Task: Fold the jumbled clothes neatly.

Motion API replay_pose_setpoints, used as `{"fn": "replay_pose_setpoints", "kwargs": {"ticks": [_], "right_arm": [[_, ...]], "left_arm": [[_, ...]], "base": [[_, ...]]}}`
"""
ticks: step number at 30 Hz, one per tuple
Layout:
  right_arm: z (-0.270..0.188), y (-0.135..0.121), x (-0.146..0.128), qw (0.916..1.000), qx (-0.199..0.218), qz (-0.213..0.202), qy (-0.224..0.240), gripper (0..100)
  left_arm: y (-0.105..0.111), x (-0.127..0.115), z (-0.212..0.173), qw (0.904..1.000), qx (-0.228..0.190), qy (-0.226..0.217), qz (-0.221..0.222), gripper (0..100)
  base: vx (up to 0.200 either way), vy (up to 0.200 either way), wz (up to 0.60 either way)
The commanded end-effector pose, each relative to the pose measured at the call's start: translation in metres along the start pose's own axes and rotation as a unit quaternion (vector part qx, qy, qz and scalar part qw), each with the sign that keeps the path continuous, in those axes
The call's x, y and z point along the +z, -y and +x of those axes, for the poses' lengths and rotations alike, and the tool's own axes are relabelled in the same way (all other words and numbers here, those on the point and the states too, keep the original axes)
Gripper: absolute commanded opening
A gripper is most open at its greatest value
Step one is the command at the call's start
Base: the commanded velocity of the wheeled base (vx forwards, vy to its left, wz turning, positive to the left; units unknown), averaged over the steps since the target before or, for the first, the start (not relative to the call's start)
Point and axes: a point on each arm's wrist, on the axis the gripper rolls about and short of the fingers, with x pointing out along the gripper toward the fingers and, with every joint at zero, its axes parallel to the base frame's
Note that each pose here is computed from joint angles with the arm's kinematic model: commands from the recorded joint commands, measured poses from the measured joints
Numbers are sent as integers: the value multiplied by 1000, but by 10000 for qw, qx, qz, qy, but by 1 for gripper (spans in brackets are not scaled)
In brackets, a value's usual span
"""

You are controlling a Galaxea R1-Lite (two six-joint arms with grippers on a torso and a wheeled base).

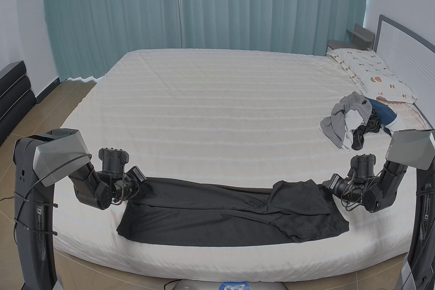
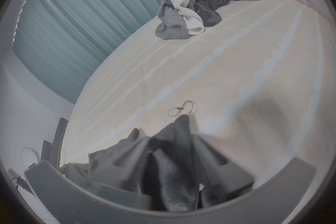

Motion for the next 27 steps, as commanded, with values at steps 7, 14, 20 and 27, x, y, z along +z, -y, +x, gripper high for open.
{"fn": "replay_pose_setpoints", "kwargs": {"ticks": [7, 14, 20, 27], "right_arm": [[9, 1, 10, 9988, 43, 454, 194, 0], [9, 5, 24, 9965, 139, 599, 559, 0], [10, 6, 22, 9966, 123, 601, 552, 0], [14, 8, 22, 9965, 130, 612, 557, 0]], "left_arm": [[-1, 0, 0, 10000, 35, 41, -21, 0], [-4, 4, -1, 9997, 81, 86, -211, 0], [-5, 2, -1, 9997, 109, 59, -197, 0], [-6, 2, -1, 9997, 114, 54, -205, 0]], "base": [[0, 0, 0], [0, 0, 0], [0, 0, 0], [0, 0, 0]]}}
